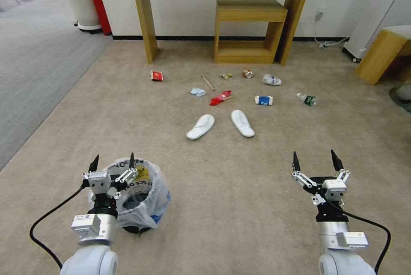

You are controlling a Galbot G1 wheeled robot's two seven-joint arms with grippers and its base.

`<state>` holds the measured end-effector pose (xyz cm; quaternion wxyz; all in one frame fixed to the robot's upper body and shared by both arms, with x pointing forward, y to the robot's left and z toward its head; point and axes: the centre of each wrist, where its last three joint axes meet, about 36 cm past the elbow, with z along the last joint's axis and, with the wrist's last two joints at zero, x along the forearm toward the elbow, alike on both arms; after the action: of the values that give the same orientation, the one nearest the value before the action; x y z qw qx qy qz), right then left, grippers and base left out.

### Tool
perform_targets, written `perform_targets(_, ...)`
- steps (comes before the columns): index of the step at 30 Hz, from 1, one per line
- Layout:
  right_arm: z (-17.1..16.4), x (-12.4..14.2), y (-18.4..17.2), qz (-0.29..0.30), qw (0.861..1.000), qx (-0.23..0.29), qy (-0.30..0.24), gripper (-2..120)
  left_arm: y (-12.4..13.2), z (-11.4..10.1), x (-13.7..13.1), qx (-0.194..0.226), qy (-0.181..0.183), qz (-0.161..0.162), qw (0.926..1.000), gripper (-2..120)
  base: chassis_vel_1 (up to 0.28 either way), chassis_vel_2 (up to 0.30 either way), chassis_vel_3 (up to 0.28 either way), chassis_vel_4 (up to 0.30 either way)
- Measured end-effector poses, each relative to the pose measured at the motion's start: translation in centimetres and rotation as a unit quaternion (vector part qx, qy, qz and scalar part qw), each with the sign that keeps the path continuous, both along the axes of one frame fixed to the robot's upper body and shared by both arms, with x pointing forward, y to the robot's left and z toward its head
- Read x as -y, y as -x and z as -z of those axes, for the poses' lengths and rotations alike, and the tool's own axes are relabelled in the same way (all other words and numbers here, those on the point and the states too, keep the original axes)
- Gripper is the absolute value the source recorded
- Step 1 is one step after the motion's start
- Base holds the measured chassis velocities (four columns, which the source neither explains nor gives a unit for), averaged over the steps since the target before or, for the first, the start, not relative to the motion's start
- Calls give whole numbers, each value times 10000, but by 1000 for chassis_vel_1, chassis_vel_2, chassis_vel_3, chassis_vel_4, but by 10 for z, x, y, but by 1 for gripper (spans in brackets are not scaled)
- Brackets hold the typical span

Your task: Pick up the trash bin and place the garbage on the floor into it.

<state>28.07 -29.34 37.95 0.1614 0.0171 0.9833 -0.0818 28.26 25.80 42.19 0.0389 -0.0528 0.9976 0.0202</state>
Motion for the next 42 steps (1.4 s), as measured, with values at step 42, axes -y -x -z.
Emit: perform_targets(42,1,1,0,29,10000,69,7,100,1,-3,1,30,-45,-8,10000,100,27,28,-29,-27)
